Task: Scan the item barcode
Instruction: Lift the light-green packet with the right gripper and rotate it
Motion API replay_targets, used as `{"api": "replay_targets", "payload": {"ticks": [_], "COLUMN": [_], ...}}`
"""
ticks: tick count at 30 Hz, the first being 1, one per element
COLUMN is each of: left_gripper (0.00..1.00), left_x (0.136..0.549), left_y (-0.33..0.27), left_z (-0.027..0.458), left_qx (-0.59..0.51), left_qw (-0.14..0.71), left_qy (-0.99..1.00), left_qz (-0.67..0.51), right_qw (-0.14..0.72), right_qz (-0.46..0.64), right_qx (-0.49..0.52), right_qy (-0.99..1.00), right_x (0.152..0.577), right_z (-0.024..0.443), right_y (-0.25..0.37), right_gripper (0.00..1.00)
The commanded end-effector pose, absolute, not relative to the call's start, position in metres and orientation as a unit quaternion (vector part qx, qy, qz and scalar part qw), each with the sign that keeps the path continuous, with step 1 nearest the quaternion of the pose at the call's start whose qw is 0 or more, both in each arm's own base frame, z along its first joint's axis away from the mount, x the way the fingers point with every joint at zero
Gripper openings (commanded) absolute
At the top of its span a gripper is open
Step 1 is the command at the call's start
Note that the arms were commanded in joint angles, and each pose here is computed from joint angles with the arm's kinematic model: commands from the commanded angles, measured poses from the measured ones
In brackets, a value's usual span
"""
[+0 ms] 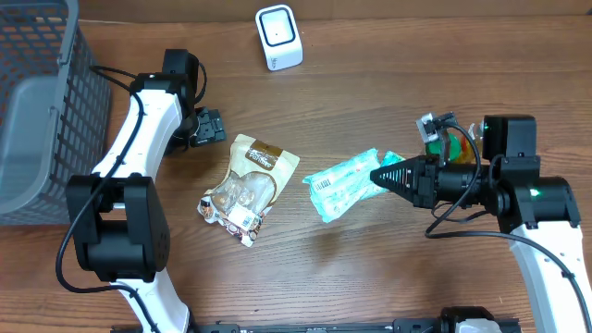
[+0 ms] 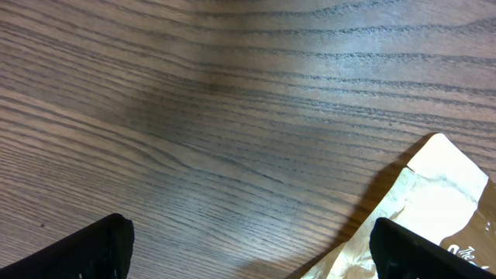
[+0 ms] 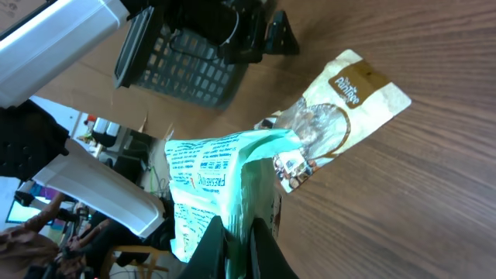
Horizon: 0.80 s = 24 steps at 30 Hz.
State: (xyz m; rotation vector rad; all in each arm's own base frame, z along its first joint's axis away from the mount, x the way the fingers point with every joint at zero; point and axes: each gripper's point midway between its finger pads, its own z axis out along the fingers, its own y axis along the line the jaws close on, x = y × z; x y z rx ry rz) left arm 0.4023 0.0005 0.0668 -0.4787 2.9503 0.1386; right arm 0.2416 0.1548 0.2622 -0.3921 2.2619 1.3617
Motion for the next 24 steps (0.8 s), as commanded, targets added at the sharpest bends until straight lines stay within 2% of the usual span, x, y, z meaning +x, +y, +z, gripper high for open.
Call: {"api": "replay_targets", "payload": {"ticks": [1, 18, 24], "left_gripper": [1.00, 1.00, 1.00], "left_x": [0.406, 0.406, 0.406], "left_y": [0.001, 0.001, 0.001], "left_z": [0.078, 0.078, 0.078], "left_qx": [-0.156, -0.156, -0.156], "left_qw": [0.091, 0.091, 0.091], "left_qy": [0.982, 0.982, 0.982], "left_qz": [0.051, 0.051, 0.051], "right_qw": [0.248, 0.250, 0.250], "right_qz": [0.498, 0.496, 0.414], "right_qx": [-0.156, -0.156, -0.118], "right_qy": [0.816, 0.816, 0.867], "right_x": [0.238, 0.239, 0.254], "right_z": [0.273, 0.273, 0.248], "right_y": [0.156, 0.156, 0.145], "right_gripper": [0.04, 0.04, 0.04]}}
